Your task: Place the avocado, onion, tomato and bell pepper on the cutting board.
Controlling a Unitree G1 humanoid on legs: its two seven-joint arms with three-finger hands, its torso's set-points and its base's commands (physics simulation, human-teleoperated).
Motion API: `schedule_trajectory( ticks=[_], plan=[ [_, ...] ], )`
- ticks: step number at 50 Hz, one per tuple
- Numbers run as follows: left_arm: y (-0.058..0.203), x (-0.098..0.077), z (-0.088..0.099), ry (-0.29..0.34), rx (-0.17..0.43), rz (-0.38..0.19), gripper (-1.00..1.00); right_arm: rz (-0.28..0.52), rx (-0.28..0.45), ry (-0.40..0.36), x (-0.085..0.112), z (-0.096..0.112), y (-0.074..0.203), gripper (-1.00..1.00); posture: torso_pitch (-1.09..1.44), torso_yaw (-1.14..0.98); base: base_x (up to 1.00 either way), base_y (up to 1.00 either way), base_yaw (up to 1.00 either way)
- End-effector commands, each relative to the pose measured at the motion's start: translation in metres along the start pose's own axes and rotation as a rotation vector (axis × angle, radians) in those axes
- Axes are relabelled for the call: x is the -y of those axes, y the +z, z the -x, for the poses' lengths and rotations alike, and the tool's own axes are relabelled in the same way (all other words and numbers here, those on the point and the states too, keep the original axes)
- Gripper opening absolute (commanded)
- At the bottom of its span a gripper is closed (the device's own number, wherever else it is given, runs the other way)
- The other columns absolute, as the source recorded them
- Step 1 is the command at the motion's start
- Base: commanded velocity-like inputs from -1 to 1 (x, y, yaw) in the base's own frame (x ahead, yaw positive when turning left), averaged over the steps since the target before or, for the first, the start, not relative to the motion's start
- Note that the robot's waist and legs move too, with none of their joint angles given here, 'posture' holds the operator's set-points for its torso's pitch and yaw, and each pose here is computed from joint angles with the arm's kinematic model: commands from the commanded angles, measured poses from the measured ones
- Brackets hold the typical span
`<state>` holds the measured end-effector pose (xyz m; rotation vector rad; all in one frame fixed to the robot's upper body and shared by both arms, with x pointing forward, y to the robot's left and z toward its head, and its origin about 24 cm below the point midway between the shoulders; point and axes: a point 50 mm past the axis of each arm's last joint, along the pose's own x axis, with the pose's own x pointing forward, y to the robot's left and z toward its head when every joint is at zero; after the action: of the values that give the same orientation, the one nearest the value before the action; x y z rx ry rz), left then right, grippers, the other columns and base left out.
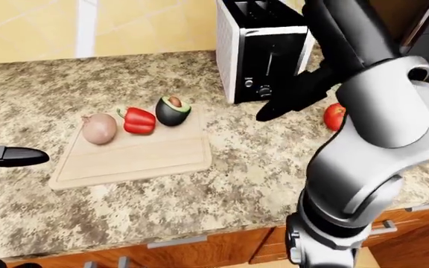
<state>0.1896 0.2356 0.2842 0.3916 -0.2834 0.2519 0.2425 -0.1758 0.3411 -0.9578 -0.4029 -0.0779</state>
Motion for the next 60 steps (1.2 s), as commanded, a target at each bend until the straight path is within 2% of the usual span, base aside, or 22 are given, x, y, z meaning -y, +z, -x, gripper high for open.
schedule_trajectory(
  ticks=[1, 2, 3, 5, 6, 7, 10, 15, 20, 22, 29, 39, 50, 60],
  plan=[
    [0.009, -0.003, 0.001, 0.026, 0.050, -0.014, 1.00, -0.027, -0.048, -0.094, 0.018, 0.004, -0.007, 1.00, 0.00, 0.00, 0.00, 0.00, 0.00],
    [0.008, -0.003, 0.001, 0.026, 0.049, -0.017, 1.00, -0.032, -0.084, -0.130, 0.025, 0.006, -0.013, 1.00, 0.00, 0.00, 0.00, 0.00, 0.00],
    [0.008, -0.003, 0.001, 0.026, 0.048, -0.015, 1.00, 0.009, -0.105, -0.144, 0.029, 0.009, -0.020, 1.00, 0.00, 0.00, 0.00, 0.00, 0.00],
    [0.008, -0.003, 0.000, 0.027, 0.051, -0.011, 1.00, -0.016, -0.133, -0.172, 0.036, 0.012, -0.028, 1.00, 0.00, 0.00, 0.00, 0.00, 0.00],
    [0.009, -0.003, 0.000, 0.028, 0.053, -0.004, 1.00, 0.000, -0.166, -0.217, 0.045, 0.015, -0.040, 1.00, 0.00, 0.00, 0.00, 0.00, 0.00],
    [0.009, -0.004, 0.000, 0.029, 0.053, -0.002, 1.00, -0.026, -0.179, -0.225, 0.047, 0.016, -0.046, 1.00, 0.00, 0.00, 0.00, 0.00, 0.00],
    [0.007, -0.005, 0.001, 0.031, 0.051, -0.002, 1.00, -0.022, -0.223, -0.245, 0.051, 0.022, -0.065, 1.00, 0.00, 0.00, 0.00, 0.00, 0.00],
    [0.008, -0.004, 0.001, 0.031, 0.051, -0.002, 1.00, 0.036, -0.305, -0.300, 0.058, 0.030, -0.090, 1.00, 0.00, 0.00, 0.00, 0.00, 0.00],
    [0.006, -0.003, 0.000, 0.029, 0.046, -0.005, 1.00, 0.023, -0.343, -0.362, 0.066, 0.035, -0.105, 1.00, 0.00, 0.00, 0.00, 0.00, 0.00],
    [0.006, -0.003, 0.001, 0.028, 0.047, -0.006, 1.00, 0.049, -0.362, -0.350, 0.065, 0.033, -0.113, 1.00, 0.00, 0.00, 0.00, 0.00, 0.00],
    [0.007, -0.006, 0.001, 0.033, 0.050, -0.006, 1.00, 0.033, -0.396, -0.380, 0.071, 0.022, -0.138, 1.00, 0.00, 0.00, 0.00, 0.00, 0.00],
    [0.008, -0.006, 0.001, 0.033, 0.051, -0.010, 1.00, 0.042, -0.455, -0.376, 0.067, 0.018, -0.167, 1.00, 0.00, 0.00, 0.00, 0.00, 0.00],
    [0.006, -0.006, 0.002, 0.032, 0.046, -0.014, 1.00, 0.002, -0.517, -0.356, 0.045, 0.017, -0.188, 1.00, 0.00, 0.00, 0.00, 0.00, 0.00],
    [0.002, -0.005, 0.003, 0.032, 0.040, -0.017, 1.00, -0.043, -0.560, -0.342, 0.029, 0.026, -0.204, 1.00, 0.00, 0.00, 0.00, 0.00, 0.00]
  ],
)
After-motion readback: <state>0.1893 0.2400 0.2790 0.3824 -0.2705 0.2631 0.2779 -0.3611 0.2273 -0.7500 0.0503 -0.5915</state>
